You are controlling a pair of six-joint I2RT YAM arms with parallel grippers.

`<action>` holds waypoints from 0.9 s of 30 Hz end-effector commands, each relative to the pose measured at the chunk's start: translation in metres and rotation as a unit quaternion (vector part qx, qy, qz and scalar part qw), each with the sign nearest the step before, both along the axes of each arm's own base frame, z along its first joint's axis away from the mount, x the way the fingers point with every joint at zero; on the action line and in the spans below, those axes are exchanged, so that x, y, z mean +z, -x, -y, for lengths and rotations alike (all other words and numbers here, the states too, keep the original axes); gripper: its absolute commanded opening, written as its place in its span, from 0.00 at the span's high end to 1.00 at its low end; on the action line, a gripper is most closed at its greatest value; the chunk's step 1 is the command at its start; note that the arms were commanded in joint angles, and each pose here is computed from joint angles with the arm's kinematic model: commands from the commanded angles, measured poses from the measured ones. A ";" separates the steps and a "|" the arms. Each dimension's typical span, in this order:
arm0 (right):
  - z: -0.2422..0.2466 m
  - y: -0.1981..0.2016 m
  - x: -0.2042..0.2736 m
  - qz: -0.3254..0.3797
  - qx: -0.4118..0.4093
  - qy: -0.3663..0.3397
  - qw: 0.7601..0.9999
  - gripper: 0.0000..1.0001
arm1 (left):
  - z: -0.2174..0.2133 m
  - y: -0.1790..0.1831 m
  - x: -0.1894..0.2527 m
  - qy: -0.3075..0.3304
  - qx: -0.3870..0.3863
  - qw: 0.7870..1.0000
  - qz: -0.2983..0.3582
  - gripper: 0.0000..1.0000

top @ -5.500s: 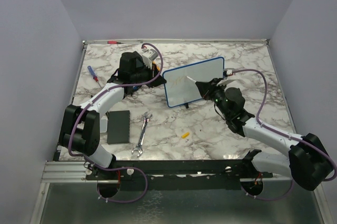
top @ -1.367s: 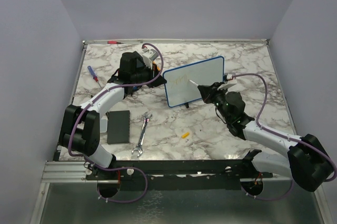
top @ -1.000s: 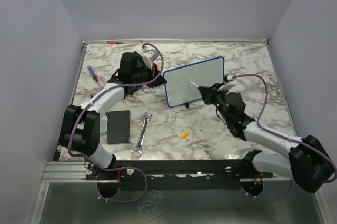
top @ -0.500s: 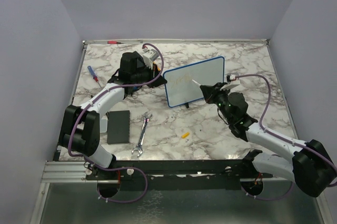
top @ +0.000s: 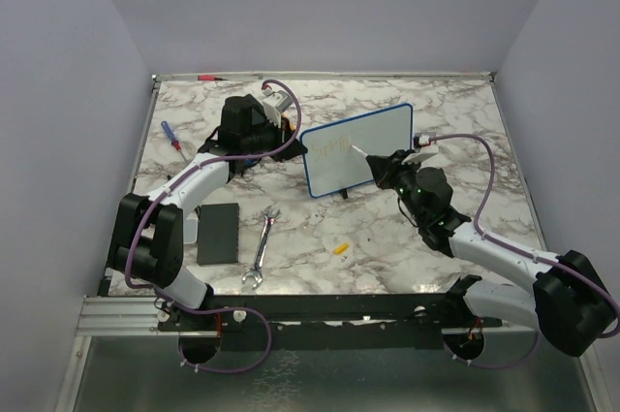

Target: Write a sentence on the whiteboard

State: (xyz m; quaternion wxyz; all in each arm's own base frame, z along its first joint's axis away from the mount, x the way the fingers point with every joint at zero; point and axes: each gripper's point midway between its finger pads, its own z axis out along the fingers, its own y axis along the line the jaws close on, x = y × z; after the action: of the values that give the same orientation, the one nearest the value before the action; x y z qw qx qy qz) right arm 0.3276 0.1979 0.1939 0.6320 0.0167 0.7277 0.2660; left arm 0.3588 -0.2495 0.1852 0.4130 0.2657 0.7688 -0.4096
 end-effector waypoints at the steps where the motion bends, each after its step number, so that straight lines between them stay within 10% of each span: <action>1: 0.005 -0.009 0.010 0.014 -0.024 0.004 1.000 0.99 | 0.000 0.004 0.005 -0.002 0.003 1.000 0.010 1.00; 27: 0.012 -0.010 0.028 0.038 -0.037 0.010 0.999 0.99 | 0.000 0.004 0.005 -0.002 0.002 1.000 0.010 1.00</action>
State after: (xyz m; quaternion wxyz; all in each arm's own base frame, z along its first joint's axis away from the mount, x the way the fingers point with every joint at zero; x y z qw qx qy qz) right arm 0.3315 0.1862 0.1977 0.6478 0.0255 0.7237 0.2365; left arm 0.3585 -0.2497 0.1854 0.4134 0.2658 0.7687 -0.4093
